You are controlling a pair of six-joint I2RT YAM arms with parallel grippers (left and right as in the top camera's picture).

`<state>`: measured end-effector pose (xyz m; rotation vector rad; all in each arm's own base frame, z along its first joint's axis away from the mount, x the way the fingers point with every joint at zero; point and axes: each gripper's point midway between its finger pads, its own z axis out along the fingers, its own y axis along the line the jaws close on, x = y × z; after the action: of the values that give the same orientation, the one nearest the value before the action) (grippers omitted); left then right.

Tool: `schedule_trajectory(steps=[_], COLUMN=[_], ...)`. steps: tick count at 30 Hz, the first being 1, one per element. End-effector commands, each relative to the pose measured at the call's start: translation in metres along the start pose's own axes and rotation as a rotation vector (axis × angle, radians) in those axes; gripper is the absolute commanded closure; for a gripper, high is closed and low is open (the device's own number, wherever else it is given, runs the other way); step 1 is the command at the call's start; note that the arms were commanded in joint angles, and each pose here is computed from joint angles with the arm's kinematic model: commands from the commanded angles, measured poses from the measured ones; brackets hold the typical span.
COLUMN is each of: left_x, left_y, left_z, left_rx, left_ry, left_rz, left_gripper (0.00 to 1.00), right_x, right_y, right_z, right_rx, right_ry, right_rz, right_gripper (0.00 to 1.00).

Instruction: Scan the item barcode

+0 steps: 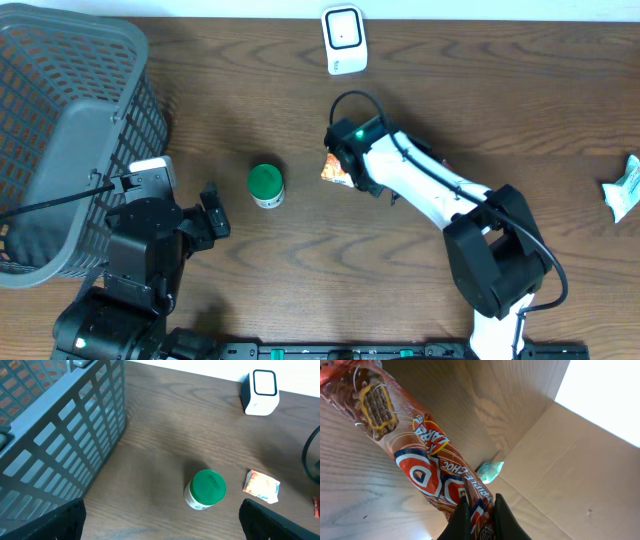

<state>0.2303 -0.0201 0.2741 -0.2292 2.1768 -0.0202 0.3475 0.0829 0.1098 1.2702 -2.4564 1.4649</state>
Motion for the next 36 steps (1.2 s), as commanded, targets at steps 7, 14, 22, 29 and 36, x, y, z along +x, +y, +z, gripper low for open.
schedule_trajectory(steps=[7,14,22,29,36], left_x=[-0.006,-0.006,-0.006,-0.006,-0.006], left_y=[0.002,0.002,0.002,0.002,0.002], left_z=[-0.003,-0.003,-0.003,-0.003,-0.003], left_rx=[-0.007,-0.007,-0.007,-0.007,-0.007], left_ry=[-0.019,-0.019,-0.019,-0.019,-0.019], left_rz=[-0.013,-0.013,-0.013,-0.013,-0.013], left_gripper=[0.02,0.02,0.02,0.02,0.02], right_x=[-0.024,-0.033,-0.040,-0.021,0.000], right_y=[0.052,0.080,0.156,0.187,0.182], right_z=[-0.038,-0.062,-0.100,-0.144,-0.183], right_rx=[-0.114,-0.178,-0.744,-1.207,-1.559], right_ry=[-0.120,-0.190,-0.205,0.000,0.295], right_rz=[-0.083,-0.138,0.033,0.216,0.364], right_gripper=[0.99,0.99,0.99,0.99,0.99])
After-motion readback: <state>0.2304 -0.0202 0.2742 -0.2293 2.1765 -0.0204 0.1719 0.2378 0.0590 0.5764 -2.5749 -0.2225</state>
